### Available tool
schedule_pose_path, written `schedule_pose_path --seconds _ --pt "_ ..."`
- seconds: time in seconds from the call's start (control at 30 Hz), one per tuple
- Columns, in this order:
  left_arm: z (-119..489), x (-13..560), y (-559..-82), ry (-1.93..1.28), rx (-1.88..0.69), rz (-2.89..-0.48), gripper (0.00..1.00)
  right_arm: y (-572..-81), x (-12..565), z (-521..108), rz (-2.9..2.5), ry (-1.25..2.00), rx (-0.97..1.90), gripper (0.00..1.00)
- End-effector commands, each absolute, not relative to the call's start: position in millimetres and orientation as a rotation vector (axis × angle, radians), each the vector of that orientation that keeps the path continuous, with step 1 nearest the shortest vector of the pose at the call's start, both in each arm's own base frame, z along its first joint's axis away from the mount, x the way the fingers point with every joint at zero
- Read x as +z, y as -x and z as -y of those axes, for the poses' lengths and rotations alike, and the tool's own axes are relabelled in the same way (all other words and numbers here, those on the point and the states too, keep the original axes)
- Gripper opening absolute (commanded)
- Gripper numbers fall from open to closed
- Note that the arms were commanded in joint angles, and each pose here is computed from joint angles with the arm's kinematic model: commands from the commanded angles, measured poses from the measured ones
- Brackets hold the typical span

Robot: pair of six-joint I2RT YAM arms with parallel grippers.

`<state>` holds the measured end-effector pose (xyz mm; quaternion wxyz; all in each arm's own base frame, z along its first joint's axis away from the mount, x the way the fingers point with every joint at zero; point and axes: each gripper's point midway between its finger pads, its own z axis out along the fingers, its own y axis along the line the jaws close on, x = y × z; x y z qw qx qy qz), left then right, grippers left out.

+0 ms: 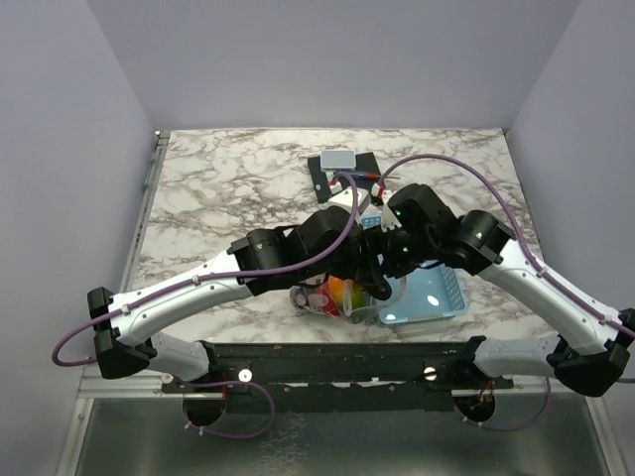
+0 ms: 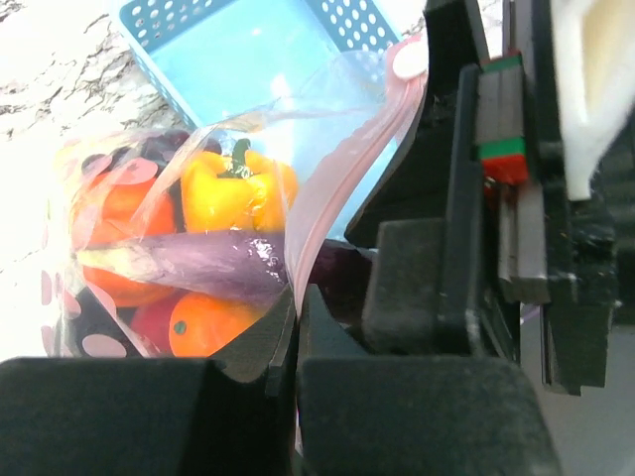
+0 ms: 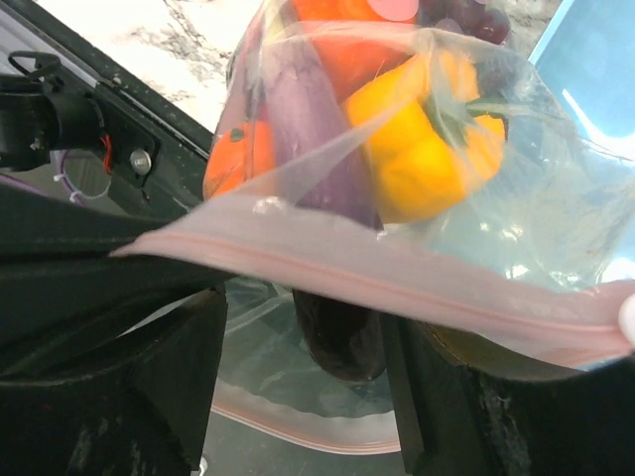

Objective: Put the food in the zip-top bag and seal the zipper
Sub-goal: Place the fake vegetable in the zipper food storage bag.

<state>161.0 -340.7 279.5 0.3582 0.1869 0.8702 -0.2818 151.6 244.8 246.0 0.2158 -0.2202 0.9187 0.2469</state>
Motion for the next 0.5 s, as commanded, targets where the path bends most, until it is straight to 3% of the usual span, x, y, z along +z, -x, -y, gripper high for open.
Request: schedule_pose_path --seconds 0.0,0.47 --pt "350.1 305.4 -169.3 -0.386 -0.799 -2.162 0.0 -155.5 261.3 -251.5 -2.434 0.54 0.758 0.68" --pt "353.1 315.2 -172.9 -0.321 -0.832 -2.143 0.0 -146.1 253.9 -226.3 -2.377 0.414 0.742 0.68"
